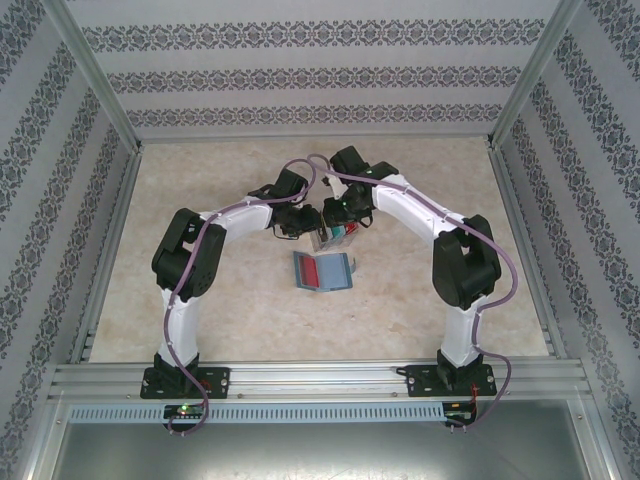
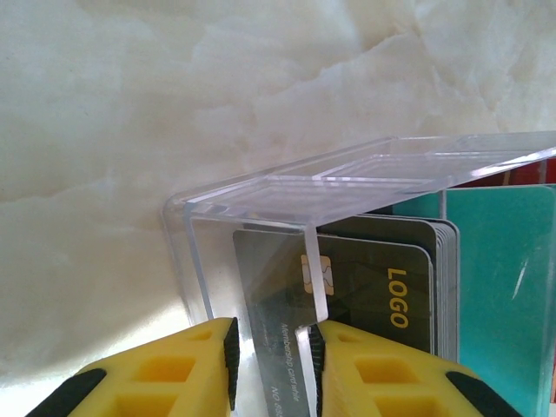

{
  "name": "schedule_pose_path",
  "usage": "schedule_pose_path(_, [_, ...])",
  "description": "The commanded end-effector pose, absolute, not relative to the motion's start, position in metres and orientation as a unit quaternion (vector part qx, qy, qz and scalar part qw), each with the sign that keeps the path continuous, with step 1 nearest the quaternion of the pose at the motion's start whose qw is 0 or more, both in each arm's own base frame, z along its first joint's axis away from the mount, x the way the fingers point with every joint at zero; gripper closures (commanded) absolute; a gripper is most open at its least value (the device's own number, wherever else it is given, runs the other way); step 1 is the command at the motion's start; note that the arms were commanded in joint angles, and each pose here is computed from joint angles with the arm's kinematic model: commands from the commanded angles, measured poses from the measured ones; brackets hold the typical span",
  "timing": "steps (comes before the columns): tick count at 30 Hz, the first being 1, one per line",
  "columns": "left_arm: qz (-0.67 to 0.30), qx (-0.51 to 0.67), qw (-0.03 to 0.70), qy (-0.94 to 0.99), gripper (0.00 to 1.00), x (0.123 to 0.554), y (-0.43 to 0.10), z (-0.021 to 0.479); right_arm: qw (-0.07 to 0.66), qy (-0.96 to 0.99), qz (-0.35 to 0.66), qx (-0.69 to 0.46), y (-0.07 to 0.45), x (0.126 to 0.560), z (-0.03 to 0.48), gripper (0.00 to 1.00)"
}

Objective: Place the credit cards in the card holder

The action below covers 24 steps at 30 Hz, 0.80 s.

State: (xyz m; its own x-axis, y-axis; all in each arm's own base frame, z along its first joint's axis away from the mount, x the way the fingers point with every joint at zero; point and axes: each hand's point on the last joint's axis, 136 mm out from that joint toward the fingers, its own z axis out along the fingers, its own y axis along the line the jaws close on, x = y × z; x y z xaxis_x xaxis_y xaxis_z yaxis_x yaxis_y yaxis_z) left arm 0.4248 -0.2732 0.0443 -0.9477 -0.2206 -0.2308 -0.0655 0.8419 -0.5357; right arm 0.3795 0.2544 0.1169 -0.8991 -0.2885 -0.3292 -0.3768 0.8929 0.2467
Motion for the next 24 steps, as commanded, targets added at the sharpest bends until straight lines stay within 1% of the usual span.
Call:
schedule_pose_path(1, [-0.231, -0.079, 0.105, 0.964, 0.7, 0.398, -0.264, 0.018, 0.15, 0.958, 0.148, -0.192, 0.255, 0.384, 0.122, 0.74])
schedule_pose_path(9, [-0.247, -0.072, 0.109, 0.96, 0.7, 0.4, -0.27, 0.025, 0.153, 0.97, 0.055, -0.182, 0.235, 0.397, 0.107, 0.74])
schedule_pose_path(18, [-0.26, -0.077, 0.114, 0.956, 0.7, 0.401, -0.274, 0.029, 0.132, 0.971, 0.057, -0.189, 0.245, 0.396, 0.091, 0.73])
schedule_pose_path(20, [-0.266, -0.079, 0.116, 0.954, 0.7, 0.4, -0.276, 0.031, 0.136, 0.973, 0.041, -0.183, 0.242, 0.398, 0.09, 0.7])
schedule_pose_path(24, [-0.273, -0.082, 0.117, 0.951, 0.7, 0.399, -0.278, 0.03, 0.126, 0.975, 0.035, -0.177, 0.243, 0.399, 0.08, 0.7])
